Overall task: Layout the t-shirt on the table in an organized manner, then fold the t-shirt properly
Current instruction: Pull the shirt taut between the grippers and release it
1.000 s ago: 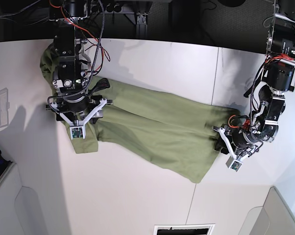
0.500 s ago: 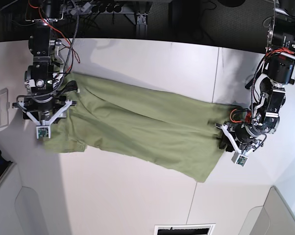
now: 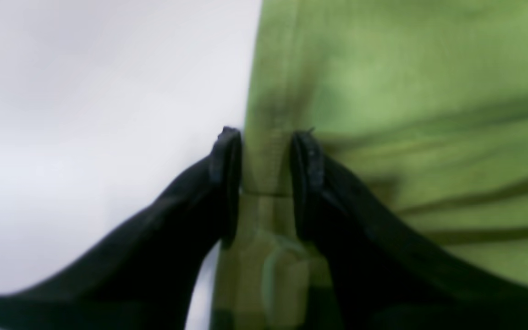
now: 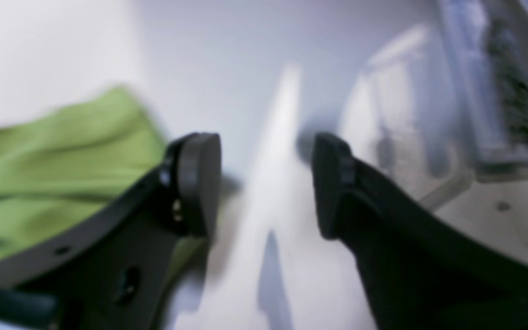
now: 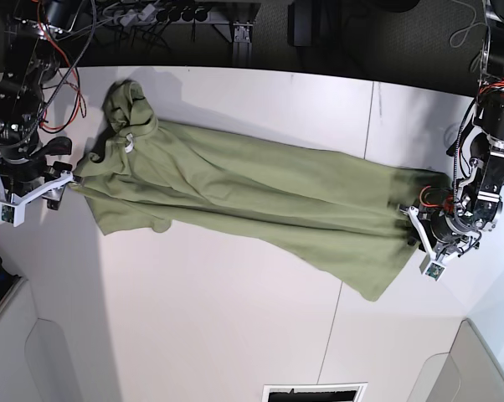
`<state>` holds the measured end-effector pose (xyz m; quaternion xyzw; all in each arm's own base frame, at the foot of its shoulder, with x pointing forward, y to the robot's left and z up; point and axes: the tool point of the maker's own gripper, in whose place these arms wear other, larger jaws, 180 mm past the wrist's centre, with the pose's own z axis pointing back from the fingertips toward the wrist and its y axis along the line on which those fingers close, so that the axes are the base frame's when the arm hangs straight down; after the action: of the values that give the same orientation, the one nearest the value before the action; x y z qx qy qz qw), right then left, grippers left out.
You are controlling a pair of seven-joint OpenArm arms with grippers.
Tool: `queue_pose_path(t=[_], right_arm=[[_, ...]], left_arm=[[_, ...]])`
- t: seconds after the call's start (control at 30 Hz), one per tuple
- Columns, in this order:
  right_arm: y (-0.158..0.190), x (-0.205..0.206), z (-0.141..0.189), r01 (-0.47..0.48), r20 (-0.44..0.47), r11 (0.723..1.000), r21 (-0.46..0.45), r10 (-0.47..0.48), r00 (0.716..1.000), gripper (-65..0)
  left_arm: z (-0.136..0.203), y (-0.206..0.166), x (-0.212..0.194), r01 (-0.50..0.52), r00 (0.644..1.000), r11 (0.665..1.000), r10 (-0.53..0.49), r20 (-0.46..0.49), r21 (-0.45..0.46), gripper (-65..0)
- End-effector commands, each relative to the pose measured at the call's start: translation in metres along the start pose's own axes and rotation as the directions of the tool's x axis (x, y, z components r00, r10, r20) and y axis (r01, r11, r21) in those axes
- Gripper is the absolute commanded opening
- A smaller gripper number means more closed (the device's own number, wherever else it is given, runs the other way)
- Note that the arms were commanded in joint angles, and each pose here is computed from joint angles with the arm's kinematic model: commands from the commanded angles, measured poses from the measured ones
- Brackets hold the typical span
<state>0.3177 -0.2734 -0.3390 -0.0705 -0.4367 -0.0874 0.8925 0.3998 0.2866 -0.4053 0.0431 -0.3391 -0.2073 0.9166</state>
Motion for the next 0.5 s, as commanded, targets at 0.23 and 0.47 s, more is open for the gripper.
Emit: queue_pose_path(t=[0.23, 0.47], right_arm=[[0.026, 0.009, 0.038, -0.023, 0.058, 0.989, 0.148, 0.015, 0.998, -34.3], [0.095, -0.017, 0.079, -0.063, 0.083, 0.870, 0.489, 0.025, 0.996, -65.0]], left_arm=[[0.037, 0.012, 0.058, 0.067, 0.991, 0.998, -0.067, 0.118, -0.002, -43.5], [0.062, 0.014, 0.069, 0.125, 0.980, 0.992, -0.123, 0.157, -0.003, -43.5]])
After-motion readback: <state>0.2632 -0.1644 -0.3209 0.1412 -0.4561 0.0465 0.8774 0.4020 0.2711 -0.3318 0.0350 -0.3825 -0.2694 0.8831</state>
